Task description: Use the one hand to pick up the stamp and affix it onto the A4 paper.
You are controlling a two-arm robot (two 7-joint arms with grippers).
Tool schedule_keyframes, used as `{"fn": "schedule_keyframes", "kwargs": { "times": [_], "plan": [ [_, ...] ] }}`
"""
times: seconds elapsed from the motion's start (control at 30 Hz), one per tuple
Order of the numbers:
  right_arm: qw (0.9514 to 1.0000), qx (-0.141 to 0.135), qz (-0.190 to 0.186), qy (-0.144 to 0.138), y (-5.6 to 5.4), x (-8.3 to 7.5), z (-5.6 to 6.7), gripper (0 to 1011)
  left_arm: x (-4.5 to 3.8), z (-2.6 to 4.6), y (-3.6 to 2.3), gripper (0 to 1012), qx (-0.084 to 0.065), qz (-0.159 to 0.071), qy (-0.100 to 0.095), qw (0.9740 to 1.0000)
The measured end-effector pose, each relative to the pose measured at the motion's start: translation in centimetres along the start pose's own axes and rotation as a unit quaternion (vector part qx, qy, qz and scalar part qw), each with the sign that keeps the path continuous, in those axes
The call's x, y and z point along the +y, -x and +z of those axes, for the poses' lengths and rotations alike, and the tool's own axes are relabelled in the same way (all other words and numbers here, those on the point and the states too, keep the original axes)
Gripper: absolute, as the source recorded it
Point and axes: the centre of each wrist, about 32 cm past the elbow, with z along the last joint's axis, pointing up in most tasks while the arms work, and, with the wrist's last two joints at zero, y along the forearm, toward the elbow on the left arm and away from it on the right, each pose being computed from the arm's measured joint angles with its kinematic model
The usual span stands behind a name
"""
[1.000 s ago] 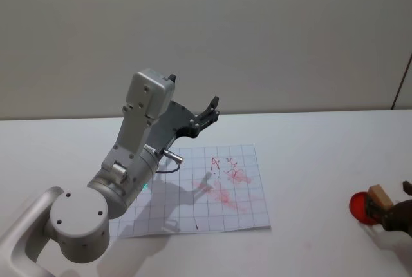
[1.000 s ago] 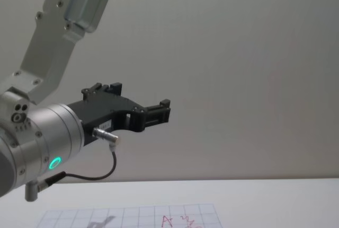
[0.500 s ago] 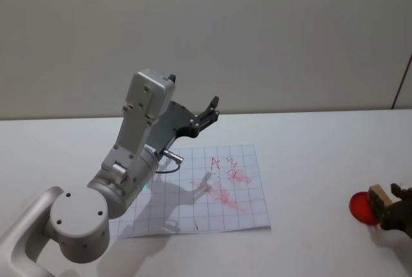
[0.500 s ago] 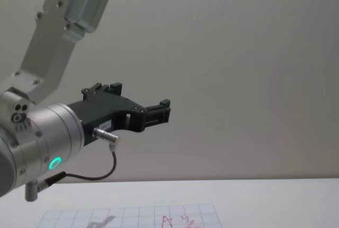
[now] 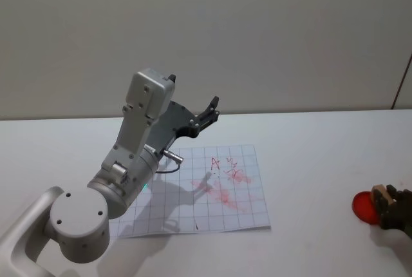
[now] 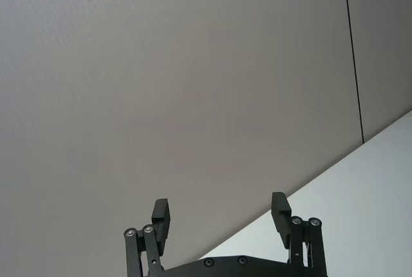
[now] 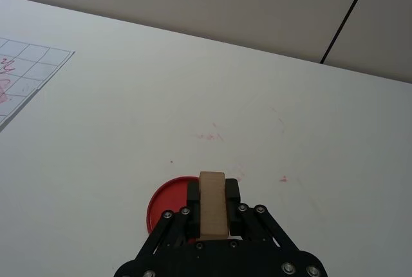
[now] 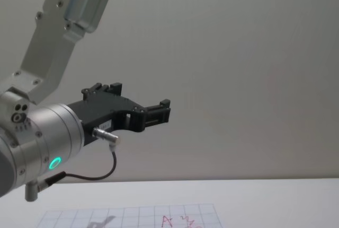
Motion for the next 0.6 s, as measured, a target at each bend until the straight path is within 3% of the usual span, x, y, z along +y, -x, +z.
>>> {"fn": "schedule_keyframes", "kwargs": {
  "times": [0.2, 0.6],
  "plan": [
    [1.0, 0.001, 0.003, -0.008, 0.0, 0.1, 0.2, 220, 0.0, 0.0, 0.0, 1001, 0.0, 0.0, 0.0, 1.0],
    [0.9968, 0.008, 0.034, -0.072, 0.5, 0.8, 1.8, 220, 0.0, 0.0, 0.0, 1001, 0.0, 0.0, 0.0, 1.0]
  ]
}}
